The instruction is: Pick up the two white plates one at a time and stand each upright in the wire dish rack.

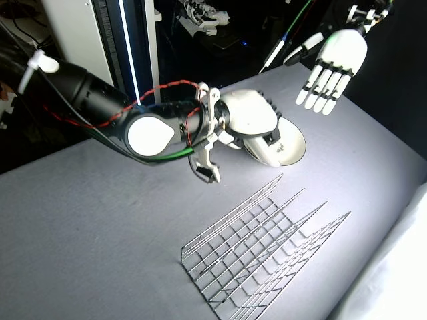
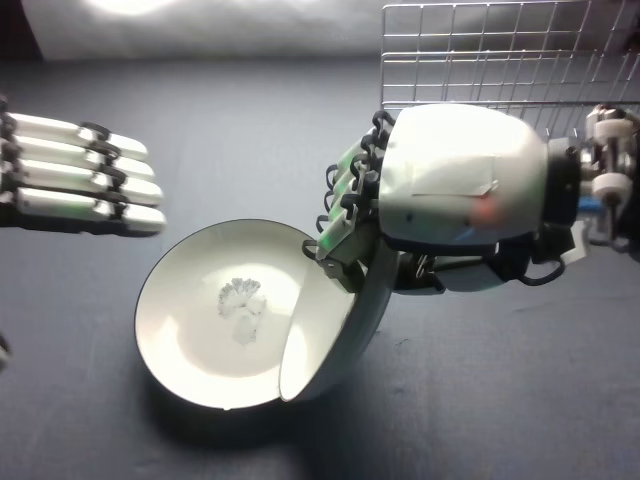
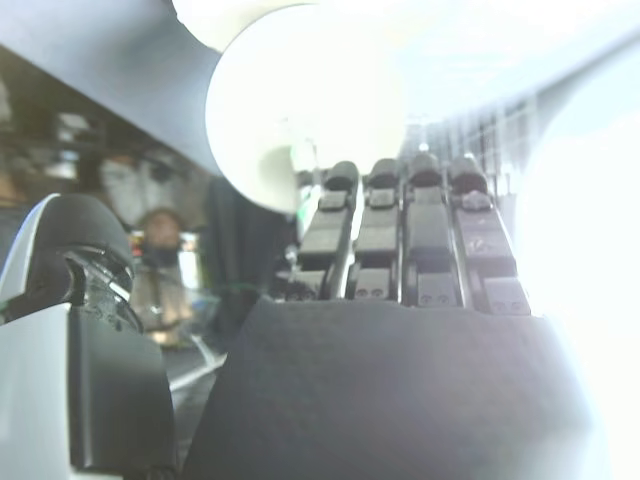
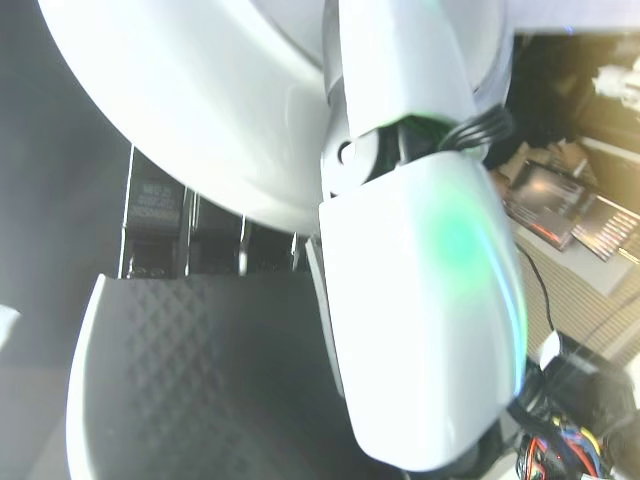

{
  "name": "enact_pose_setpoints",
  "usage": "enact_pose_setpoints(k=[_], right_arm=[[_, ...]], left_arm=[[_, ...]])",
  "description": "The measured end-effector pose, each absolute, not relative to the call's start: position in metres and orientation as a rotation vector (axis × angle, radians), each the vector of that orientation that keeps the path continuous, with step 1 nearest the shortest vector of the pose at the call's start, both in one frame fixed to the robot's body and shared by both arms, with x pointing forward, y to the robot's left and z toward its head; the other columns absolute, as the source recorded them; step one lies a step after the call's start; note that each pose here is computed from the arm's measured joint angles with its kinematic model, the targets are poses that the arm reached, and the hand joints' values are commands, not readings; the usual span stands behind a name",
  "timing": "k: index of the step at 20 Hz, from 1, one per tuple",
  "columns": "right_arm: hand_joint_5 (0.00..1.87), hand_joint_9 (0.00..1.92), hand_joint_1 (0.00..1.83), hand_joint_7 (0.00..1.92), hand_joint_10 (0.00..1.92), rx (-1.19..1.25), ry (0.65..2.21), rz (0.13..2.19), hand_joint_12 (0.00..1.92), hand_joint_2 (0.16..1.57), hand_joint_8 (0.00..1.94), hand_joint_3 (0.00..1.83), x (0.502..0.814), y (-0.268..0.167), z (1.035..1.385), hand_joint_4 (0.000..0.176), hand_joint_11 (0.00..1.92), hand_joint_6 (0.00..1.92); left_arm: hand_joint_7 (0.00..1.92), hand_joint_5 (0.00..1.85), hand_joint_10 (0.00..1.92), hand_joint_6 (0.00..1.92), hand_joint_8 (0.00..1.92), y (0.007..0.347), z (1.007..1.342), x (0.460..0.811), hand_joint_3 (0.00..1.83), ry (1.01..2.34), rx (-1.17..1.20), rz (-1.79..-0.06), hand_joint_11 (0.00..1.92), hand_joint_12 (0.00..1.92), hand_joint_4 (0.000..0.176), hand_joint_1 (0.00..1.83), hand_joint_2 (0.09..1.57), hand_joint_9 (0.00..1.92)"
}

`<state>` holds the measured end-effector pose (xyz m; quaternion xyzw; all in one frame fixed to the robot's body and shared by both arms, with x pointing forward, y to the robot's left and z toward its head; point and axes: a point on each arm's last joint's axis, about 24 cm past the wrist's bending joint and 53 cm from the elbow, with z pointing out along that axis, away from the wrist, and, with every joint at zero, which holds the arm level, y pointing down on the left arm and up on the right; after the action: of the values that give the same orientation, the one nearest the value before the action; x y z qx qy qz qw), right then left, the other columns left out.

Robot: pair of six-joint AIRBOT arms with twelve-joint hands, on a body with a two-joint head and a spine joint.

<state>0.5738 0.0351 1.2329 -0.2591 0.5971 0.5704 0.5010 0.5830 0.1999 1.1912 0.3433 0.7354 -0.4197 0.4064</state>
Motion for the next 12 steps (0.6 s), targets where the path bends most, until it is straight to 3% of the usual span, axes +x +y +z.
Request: enact_pose_setpoints(k=[1,2,4,12], right_arm=[[0.99,1.05,1.48,1.07,0.98,-0.621,1.436,1.382,1.46,1.07,0.72,0.0,0.571,0.033,1.239,0.0,0.9,0.85],[1.01,1.06,1.41,1.09,1.04,-0.589,1.437,1.392,1.37,1.06,0.75,0.0,0.571,0.029,1.246,0.0,0.93,0.82],[0.99,1.02,1.49,1.05,0.95,-0.554,1.434,1.395,1.49,1.07,0.77,0.0,0.573,0.024,1.254,0.0,0.9,0.84],[0.99,1.04,1.5,1.07,0.9,-0.315,1.401,1.449,1.47,1.06,0.74,0.0,0.599,-0.001,1.299,0.0,0.92,0.84]], left_arm=[[0.0,0.0,0.0,0.0,0.0,0.205,1.196,0.583,0.0,1.847,0.855,-1.053,0.0,0.0,0.0,0.0,1.05,0.0],[0.0,0.0,0.0,0.0,0.0,0.211,1.205,0.584,0.0,1.839,0.828,-1.051,0.0,0.0,0.0,0.0,1.05,0.0],[0.0,0.0,0.0,0.0,0.0,0.217,1.213,0.587,0.0,1.836,0.79,-1.057,0.0,0.0,0.0,0.0,1.06,0.0],[0.0,0.0,0.0,0.0,0.0,0.236,1.22,0.597,0.0,1.836,0.761,-1.017,0.0,0.0,0.0,0.0,1.05,0.0]])
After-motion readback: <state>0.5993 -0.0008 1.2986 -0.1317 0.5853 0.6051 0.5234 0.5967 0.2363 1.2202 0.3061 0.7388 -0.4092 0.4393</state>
